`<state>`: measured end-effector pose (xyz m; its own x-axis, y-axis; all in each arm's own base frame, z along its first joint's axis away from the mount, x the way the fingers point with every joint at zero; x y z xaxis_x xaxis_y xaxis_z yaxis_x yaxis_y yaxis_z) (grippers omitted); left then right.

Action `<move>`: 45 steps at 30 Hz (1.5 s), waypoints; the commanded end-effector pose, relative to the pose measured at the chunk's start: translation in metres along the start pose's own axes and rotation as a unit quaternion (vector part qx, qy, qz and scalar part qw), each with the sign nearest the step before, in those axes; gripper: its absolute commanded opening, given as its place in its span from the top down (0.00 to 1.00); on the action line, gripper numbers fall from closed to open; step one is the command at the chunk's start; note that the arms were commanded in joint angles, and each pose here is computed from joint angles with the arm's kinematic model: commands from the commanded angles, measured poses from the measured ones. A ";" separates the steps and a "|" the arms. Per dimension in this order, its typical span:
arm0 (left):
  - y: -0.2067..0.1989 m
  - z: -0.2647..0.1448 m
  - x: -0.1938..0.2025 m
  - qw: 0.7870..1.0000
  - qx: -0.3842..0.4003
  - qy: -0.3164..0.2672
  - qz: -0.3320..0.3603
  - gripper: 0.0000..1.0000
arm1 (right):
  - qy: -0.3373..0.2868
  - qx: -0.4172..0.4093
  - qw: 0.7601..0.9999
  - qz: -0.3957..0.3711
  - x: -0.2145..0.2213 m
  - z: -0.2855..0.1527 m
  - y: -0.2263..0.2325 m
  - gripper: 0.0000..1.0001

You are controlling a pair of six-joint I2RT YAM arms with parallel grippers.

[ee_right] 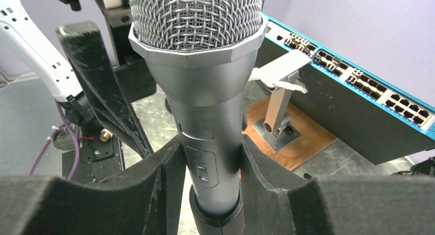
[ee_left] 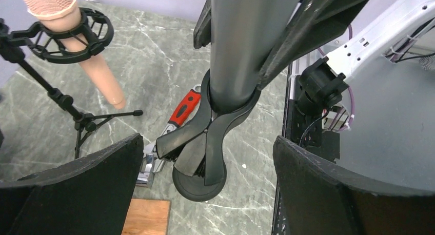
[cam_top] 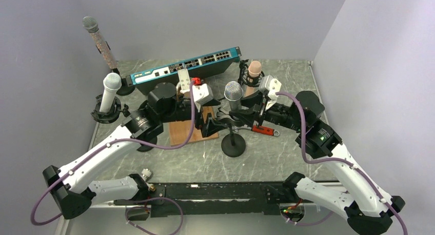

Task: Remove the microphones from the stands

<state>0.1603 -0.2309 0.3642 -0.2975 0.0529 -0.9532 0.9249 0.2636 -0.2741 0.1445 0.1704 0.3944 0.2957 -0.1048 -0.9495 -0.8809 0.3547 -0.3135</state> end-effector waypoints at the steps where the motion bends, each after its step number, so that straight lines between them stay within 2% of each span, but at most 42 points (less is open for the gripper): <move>1: 0.004 0.011 -0.010 0.997 0.048 -0.030 0.046 0.01 | 0.004 -0.009 1.000 0.022 0.001 -0.003 0.005 1.00; 5: 0.020 0.011 -0.002 0.995 0.074 -0.057 0.045 0.01 | 0.004 -0.004 1.000 0.026 0.002 -0.001 0.005 1.00; 11: 0.020 0.017 0.001 0.988 0.128 -0.077 0.025 0.01 | 0.003 -0.004 1.000 0.027 0.004 -0.001 0.005 1.00; 15: 0.024 0.025 0.008 0.988 0.138 -0.064 0.015 0.01 | 0.003 -0.001 1.000 0.028 0.004 -0.001 0.005 1.00; 18: 0.024 0.025 0.011 0.987 0.141 -0.077 0.016 0.05 | 0.002 -0.004 1.000 0.031 0.003 -0.001 0.006 1.00; 25: 0.027 0.031 0.016 0.989 0.132 -0.059 0.005 0.10 | 0.002 -0.006 1.000 0.031 0.005 0.000 0.006 1.00; 26: 0.028 0.031 0.017 0.990 0.132 -0.058 0.003 0.13 | 0.002 -0.006 1.000 0.031 0.005 0.000 0.005 1.00; 29: 0.030 0.034 0.019 0.991 0.125 -0.045 -0.002 0.34 | -0.003 -0.002 1.000 0.031 0.004 0.000 0.005 1.00; 33: 0.033 0.034 0.024 0.995 0.099 -0.019 -0.005 0.87 | -0.007 0.026 0.999 0.026 -0.001 -0.001 0.000 1.00; 34: 0.034 0.034 0.026 0.996 0.089 -0.013 -0.009 0.97 | -0.010 0.036 0.999 0.030 -0.003 -0.003 -0.001 1.00; 35: 0.035 0.033 0.028 0.997 0.081 -0.009 -0.012 1.00 | -0.013 0.044 0.998 0.034 -0.004 -0.003 -0.002 1.00; 45: 0.035 0.034 0.030 0.997 0.063 0.020 -0.035 1.00 | -0.060 0.119 0.991 0.016 -0.038 -0.011 -0.019 1.00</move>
<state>0.1933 -0.2521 0.3264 -0.3265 0.0382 -0.9444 0.9392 0.1254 -0.3196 0.1484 0.1631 0.3949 0.2362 -0.0885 -0.9677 -0.8358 0.4895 -0.2488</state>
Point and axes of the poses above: each gripper's point midway between its finger pads, its own z axis out along the fingers, its own y axis along the line the jaws close on, x = y × z, the point moved 9 cm from there along -z, back along the fingers, and after that the axes turned 14 degrees about -z, right-handed, at the moved point
